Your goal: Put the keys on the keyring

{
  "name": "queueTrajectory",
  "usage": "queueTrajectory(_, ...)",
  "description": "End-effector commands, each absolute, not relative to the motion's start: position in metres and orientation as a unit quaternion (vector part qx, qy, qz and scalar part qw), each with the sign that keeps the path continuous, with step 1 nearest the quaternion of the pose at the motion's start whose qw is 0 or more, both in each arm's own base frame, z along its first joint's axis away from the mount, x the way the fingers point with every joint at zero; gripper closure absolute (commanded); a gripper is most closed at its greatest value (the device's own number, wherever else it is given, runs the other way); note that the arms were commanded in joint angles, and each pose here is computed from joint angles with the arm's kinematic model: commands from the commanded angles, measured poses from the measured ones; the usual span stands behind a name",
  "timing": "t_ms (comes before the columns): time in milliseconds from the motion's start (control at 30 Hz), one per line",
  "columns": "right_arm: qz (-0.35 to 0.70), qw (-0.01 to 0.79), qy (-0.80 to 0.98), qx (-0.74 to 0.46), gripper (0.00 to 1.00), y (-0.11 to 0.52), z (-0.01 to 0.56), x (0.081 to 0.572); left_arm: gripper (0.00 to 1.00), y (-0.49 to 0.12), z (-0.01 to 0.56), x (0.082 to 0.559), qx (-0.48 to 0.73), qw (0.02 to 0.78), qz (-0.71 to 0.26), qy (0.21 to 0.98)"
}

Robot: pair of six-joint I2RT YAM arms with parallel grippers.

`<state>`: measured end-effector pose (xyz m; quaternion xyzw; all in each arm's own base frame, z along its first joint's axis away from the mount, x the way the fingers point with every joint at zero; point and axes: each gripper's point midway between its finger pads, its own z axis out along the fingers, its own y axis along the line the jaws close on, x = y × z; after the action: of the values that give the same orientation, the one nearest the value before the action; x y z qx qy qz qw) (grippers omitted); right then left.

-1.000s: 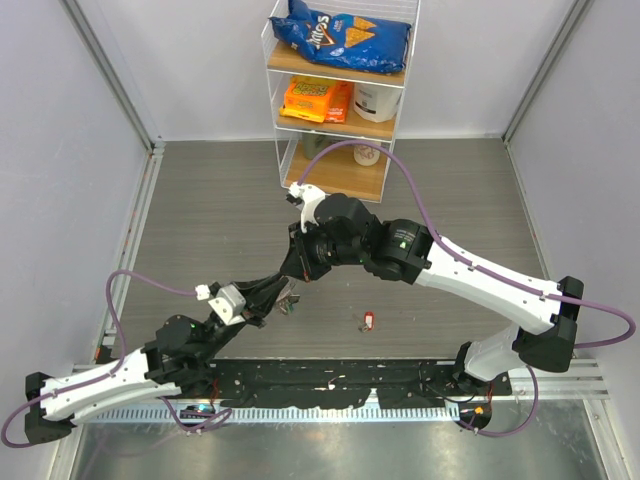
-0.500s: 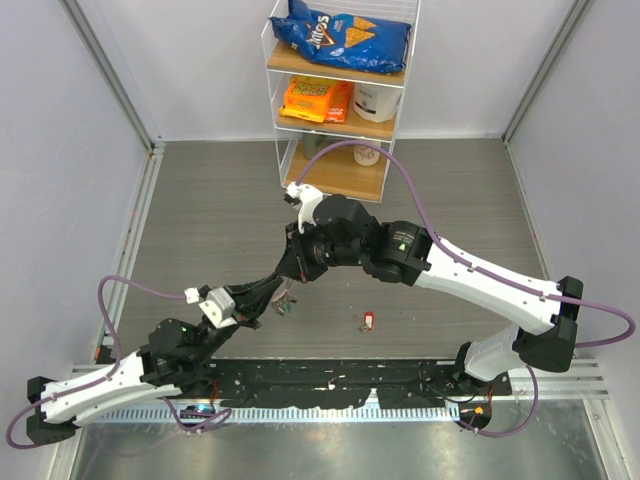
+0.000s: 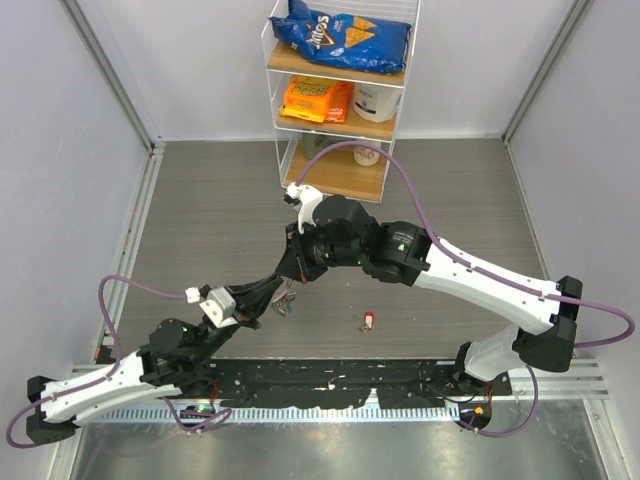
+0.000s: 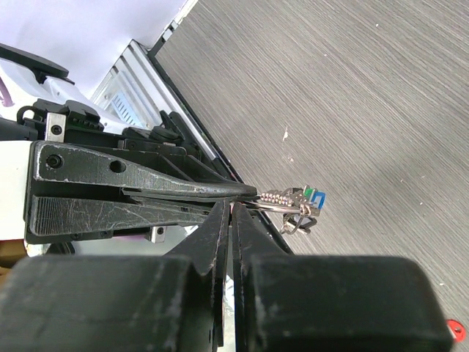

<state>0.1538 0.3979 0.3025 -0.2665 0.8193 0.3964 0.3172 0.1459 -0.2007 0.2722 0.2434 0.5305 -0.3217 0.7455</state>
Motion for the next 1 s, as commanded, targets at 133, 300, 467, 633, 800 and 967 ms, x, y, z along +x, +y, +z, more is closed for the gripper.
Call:
queueTrajectory(133,0.42,0.342,0.8,-0.256,0.94,0.4022,0.3255,0.1561,0.9,-0.2029,0.2881,0.1438,0.236,0.75,-0.336,0.519)
queueTrajectory(300,0.42,0.344,0.8,-0.257,0.94,0.4016,0.3264,0.1563,0.78,-0.2031,0.2892,0.1426,0.237,0.751,-0.338,0.514)
queueTrajectory(467,0.419,0.344,0.8,-0.257,0.94,0.4013,0.3271,0.1562,0.75,-0.203,0.2896,0.1423,0.237,0.752,-0.339,0.513)
queueTrajectory(633,0.418,0.344,0.8,-0.258,0.94,0.4018,0.3262,0.1565,0.73,-0.2026,0.2891,0.1425,0.236,0.753,-0.339,0.512)
queueTrajectory(800,0.418,0.344,0.8,-0.258,0.94,0.4026,0.3259,0.1569,0.71,-0.2008,0.29,0.1416,0.234,0.755,-0.341,0.509)
queueTrajectory(967,0.419,0.342,0.801,-0.259,0.94,0.4035,0.3254,0.1566,0.71,-0.1991,0.2926,0.1403,0.23,0.758,-0.346,0.504)
